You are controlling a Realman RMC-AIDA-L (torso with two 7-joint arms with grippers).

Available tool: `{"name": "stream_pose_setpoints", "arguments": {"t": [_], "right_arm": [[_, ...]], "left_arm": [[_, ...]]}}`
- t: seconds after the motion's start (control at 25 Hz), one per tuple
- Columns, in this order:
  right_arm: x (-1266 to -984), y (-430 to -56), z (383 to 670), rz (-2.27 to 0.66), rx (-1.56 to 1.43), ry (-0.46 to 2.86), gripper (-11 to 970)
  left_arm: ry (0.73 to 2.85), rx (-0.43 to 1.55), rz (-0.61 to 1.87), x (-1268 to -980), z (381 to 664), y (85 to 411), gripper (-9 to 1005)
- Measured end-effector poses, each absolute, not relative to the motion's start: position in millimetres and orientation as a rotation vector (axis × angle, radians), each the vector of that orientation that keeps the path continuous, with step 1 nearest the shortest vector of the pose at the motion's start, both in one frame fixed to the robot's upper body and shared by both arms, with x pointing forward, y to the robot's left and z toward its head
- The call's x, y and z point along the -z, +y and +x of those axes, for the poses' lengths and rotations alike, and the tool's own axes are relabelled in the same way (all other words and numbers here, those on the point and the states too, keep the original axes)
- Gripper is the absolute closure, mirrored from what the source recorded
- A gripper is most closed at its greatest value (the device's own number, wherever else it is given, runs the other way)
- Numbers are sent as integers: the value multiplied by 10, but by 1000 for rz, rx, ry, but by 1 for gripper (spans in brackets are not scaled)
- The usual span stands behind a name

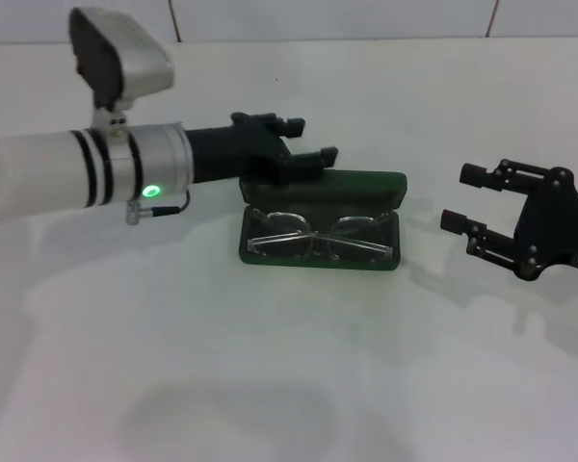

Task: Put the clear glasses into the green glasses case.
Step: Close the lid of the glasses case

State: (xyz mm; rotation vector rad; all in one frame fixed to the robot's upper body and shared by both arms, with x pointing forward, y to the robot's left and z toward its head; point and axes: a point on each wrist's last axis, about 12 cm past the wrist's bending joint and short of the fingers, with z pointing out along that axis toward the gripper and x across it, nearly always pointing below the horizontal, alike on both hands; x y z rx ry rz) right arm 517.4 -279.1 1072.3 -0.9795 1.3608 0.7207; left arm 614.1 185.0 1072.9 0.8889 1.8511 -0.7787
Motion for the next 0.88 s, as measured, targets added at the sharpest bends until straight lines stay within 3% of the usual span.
{"name": "stream_pose_setpoints", "arguments": {"t": [0.88], "right_arm": [[-10708, -2760, 5319, -992, -668, 1407, 372]], "left_arm": [[1851, 755, 1031, -10470, 5898, 1813, 312]]}}
